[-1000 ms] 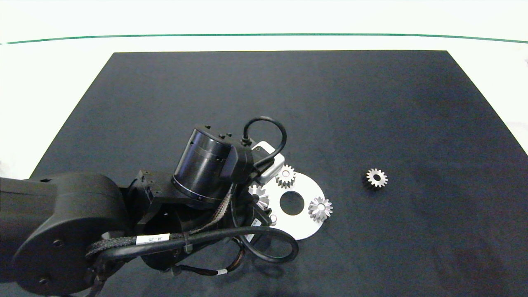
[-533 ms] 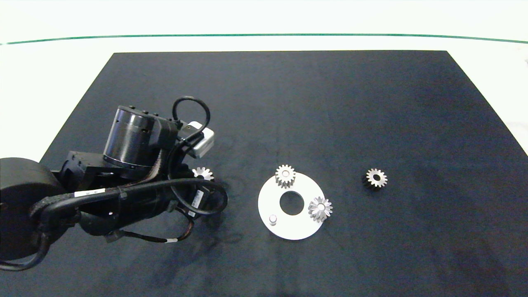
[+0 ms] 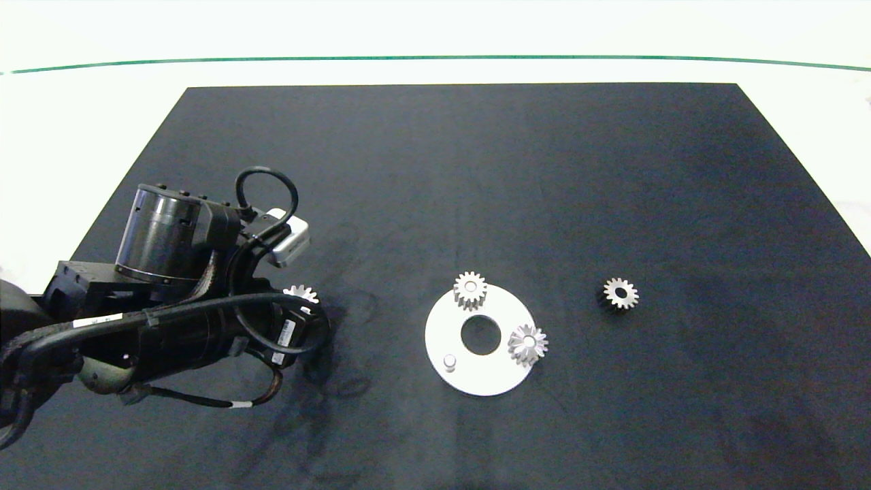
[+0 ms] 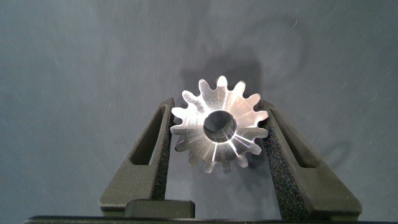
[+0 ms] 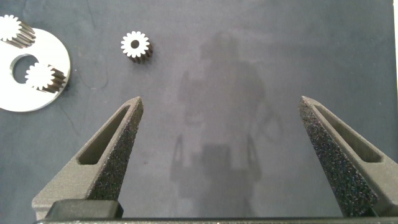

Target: Remove an incorrectly installed larger gear and replace it with the correct smaller gear

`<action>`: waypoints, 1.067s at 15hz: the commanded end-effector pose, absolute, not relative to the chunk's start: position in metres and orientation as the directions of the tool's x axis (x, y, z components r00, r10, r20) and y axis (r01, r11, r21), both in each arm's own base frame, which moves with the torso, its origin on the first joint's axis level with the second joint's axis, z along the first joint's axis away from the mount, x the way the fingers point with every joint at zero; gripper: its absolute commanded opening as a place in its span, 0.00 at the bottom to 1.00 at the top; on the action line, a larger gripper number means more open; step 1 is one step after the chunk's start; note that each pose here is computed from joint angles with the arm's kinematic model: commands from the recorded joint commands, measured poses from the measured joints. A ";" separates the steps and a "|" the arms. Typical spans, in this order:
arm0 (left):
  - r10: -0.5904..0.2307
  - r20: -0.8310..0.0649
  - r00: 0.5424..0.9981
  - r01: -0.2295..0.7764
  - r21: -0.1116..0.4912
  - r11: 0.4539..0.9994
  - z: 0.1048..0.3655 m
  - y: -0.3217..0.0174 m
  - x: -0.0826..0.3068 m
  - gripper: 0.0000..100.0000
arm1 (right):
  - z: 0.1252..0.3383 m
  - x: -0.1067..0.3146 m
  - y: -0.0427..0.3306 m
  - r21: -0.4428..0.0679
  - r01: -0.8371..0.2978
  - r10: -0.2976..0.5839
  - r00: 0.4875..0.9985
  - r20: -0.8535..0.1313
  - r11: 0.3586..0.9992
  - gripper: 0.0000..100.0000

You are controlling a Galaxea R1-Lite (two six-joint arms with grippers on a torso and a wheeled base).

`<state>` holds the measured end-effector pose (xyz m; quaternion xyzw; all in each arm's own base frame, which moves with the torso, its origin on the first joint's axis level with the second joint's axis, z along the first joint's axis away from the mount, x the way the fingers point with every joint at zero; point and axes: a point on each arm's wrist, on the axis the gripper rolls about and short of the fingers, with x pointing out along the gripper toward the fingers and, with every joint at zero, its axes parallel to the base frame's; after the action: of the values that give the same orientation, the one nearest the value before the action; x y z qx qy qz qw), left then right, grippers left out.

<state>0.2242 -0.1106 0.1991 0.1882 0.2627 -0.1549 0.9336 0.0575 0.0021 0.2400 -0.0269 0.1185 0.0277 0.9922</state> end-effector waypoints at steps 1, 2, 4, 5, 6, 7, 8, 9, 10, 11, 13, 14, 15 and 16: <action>-0.195 -0.552 0.810 0.384 0.250 0.889 0.194 -0.110 0.224 0.25 | 0.240 0.056 0.002 -0.047 -0.063 0.050 0.971 -0.235 0.997 1.00; -0.199 -0.549 0.812 0.382 0.242 0.892 0.193 -0.110 0.224 0.25 | 0.240 0.056 0.002 -0.047 -0.062 0.050 0.971 -0.234 0.997 1.00; -0.206 -0.541 0.815 0.383 0.236 0.893 0.187 -0.111 0.228 0.25 | 0.238 0.056 0.002 -0.047 -0.063 0.050 0.970 -0.237 0.997 1.00; -0.205 -0.541 0.816 0.381 0.236 0.894 0.187 -0.111 0.228 0.25 | 0.238 0.056 0.002 -0.047 -0.063 0.050 0.970 -0.240 0.997 1.00; -0.206 -0.542 0.815 0.383 0.235 0.893 0.187 -0.111 0.228 0.25 | 0.238 0.056 0.002 -0.047 -0.063 0.050 0.970 -0.238 0.997 1.00; -0.207 -0.544 0.813 0.384 0.235 0.893 0.186 -0.111 0.229 0.25 | 0.237 0.056 0.002 -0.047 -0.063 0.050 0.969 -0.243 0.997 1.00; -0.206 -0.551 0.808 0.388 0.234 0.891 0.183 -0.111 0.228 0.25 | 0.235 0.056 0.002 -0.047 -0.063 0.050 0.968 -0.247 0.997 1.00; -0.207 -0.555 0.806 0.390 0.235 0.890 0.182 -0.112 0.228 0.25 | 0.234 0.056 0.002 -0.047 -0.063 0.050 0.967 -0.250 0.997 1.00; -0.209 -0.562 0.800 0.395 0.232 0.889 0.180 -0.111 0.227 0.25 | 0.235 0.056 0.002 -0.047 -0.063 0.050 0.967 -0.249 0.997 1.00; -0.210 -0.567 0.796 0.399 0.230 0.888 0.178 -0.111 0.227 0.25 | 0.235 0.056 0.002 -0.047 -0.063 0.050 0.968 -0.247 0.997 1.00; -0.212 -0.569 0.795 0.400 0.230 0.887 0.178 -0.111 0.226 0.25 | 0.235 0.056 0.002 -0.047 -0.063 0.050 0.968 -0.247 0.997 1.00; -0.211 -0.566 0.797 0.399 0.232 0.887 0.179 -0.110 0.226 0.25 | 0.235 0.056 0.002 -0.047 -0.063 0.050 0.968 -0.247 0.997 1.00; -0.211 -0.566 0.797 0.399 0.232 0.887 0.179 -0.110 0.226 1.00 | 0.235 0.056 0.002 -0.047 -0.063 0.050 0.968 -0.246 0.997 1.00; -0.210 -0.563 0.799 0.397 0.231 0.888 0.179 -0.110 0.226 1.00 | 0.235 0.056 0.002 -0.047 -0.063 0.050 0.968 -0.244 0.997 1.00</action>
<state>0.2258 -0.1102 0.1786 0.1714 0.2738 -0.1644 0.9320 0.0561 0.0021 0.2350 -0.0269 0.1227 0.0276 0.9917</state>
